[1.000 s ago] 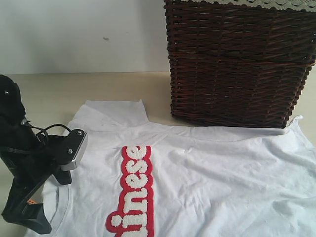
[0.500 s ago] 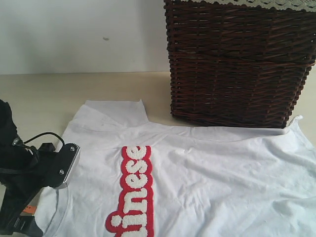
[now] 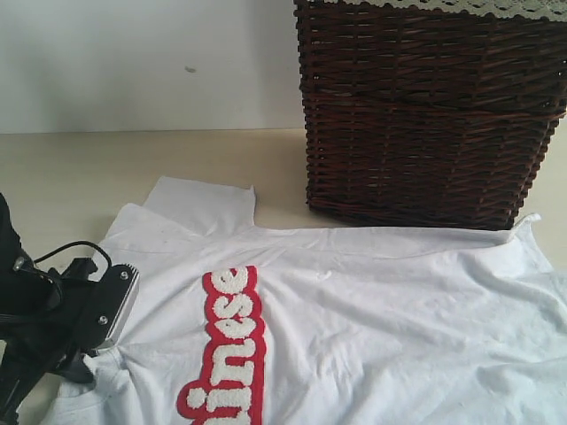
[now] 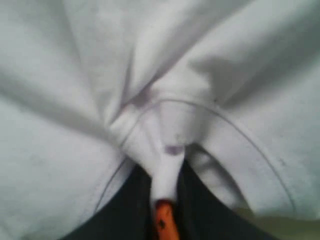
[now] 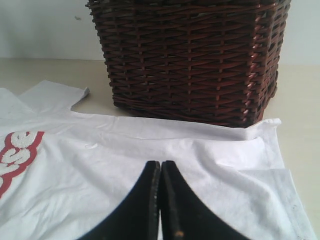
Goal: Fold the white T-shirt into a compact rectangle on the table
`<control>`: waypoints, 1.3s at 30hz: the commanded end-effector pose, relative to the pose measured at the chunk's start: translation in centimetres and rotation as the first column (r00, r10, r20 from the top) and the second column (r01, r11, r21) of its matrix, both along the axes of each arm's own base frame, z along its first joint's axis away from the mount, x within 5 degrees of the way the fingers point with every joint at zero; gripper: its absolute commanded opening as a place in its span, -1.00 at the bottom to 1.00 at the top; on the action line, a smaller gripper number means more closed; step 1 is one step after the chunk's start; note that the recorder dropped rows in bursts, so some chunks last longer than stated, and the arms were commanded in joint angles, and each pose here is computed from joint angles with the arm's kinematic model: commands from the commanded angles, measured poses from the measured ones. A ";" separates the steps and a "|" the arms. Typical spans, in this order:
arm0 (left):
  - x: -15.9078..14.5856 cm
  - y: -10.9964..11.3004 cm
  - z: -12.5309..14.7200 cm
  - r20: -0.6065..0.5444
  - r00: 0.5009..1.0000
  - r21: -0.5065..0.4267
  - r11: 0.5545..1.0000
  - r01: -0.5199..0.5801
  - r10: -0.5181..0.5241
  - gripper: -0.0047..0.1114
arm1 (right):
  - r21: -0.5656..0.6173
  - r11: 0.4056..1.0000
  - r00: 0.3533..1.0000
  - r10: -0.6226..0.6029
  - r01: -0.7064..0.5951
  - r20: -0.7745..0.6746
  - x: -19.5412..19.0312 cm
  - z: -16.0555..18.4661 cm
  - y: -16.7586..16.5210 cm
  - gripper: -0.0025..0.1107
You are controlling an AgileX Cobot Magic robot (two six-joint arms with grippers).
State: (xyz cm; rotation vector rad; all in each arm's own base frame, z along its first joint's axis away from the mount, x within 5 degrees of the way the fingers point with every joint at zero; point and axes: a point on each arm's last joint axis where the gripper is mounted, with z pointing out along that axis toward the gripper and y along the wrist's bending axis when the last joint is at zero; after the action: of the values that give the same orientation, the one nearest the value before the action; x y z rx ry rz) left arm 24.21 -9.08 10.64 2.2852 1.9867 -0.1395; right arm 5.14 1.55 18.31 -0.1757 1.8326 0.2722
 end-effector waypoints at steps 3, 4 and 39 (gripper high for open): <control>-0.5 0.4 -1.9 -0.009 1.000 0.037 0.999 0.003 -0.003 -0.92 | 0.002 1.000 1.000 -0.003 0.003 0.007 0.0 -0.1 0.0 -0.96; -0.6 0.4 -1.9 -0.010 1.000 0.038 0.999 0.003 -0.003 -0.92 | 0.002 1.000 1.000 -0.003 0.003 0.007 0.0 -0.1 0.0 -0.96; -0.6 0.4 -1.9 -0.010 1.000 0.038 0.999 0.005 -0.005 -0.92 | -0.009 1.000 0.999 0.003 -0.003 -0.052 0.8 0.0 0.3 -0.96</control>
State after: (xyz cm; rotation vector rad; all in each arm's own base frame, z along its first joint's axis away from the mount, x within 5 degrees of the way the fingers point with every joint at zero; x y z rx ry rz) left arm 24.21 -9.07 10.67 2.2681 1.9971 -0.1321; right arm 5.17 1.74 18.25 -0.1358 1.8523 0.3292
